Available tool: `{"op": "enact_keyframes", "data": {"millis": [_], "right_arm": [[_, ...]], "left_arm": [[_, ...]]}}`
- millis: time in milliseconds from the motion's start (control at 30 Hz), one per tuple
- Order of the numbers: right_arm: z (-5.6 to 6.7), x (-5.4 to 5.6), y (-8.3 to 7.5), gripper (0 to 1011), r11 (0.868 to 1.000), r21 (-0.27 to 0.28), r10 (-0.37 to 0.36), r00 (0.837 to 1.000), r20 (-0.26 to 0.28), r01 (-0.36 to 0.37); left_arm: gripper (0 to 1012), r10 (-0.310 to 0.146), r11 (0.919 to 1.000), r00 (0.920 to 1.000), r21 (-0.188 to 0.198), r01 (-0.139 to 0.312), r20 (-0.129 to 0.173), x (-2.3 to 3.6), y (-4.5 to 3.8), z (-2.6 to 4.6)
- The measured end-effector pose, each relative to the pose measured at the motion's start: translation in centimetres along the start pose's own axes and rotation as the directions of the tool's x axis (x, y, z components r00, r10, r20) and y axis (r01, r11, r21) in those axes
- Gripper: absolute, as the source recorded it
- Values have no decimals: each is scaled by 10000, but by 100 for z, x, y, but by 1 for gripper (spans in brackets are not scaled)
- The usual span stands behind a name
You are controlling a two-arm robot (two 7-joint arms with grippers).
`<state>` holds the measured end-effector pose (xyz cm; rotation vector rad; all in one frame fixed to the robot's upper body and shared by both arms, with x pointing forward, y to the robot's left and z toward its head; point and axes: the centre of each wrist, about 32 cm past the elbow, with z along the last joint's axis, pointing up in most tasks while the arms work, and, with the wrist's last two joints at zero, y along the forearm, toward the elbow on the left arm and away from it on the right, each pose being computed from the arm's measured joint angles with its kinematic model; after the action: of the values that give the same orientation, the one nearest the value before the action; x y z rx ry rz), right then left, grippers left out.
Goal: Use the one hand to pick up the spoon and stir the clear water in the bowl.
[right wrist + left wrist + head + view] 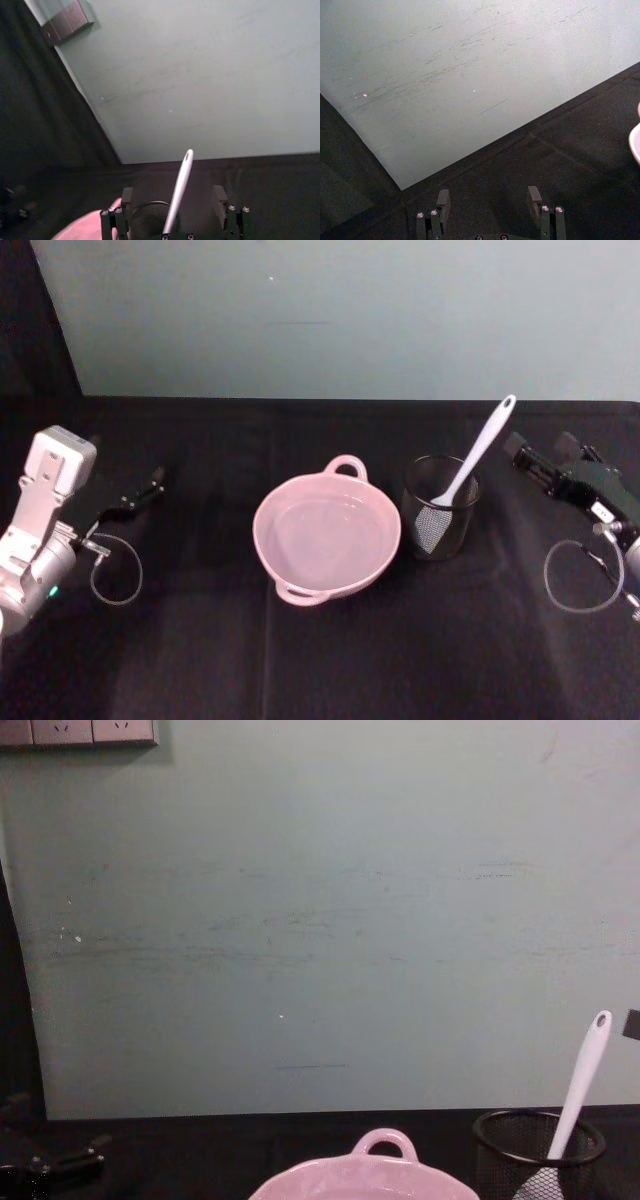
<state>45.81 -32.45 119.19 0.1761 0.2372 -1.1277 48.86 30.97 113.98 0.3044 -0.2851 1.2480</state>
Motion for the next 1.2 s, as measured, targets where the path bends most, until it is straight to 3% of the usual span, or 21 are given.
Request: {"op": "enact_keyframes", "data": {"millis": [33,167,367,633,1200], "right_arm": [[16,12,31,1002,9999,-127,107,9984,-556,-114],[54,53,127,1002,9984,-441,288,9878,-1534,-359],[102,132,304,1002,9955,-770,352,9706,-2382,-550],[129,178,486,1002,9921,-1023,428,9621,-2693,-728],[130,185,720,1002,9891,-1252,451,9689,-2432,-774]], "left_arm": [[1011,0,10000,10000,0,0,0,0,0,0],[1011,0,10000,10000,1,0,0,0,0,0],[1011,0,10000,10000,0,0,0,0,0,0],[1011,0,10000,10000,0,0,0,0,0,0],[1011,-1,10000,10000,0,1,0,0,0,0]]}}
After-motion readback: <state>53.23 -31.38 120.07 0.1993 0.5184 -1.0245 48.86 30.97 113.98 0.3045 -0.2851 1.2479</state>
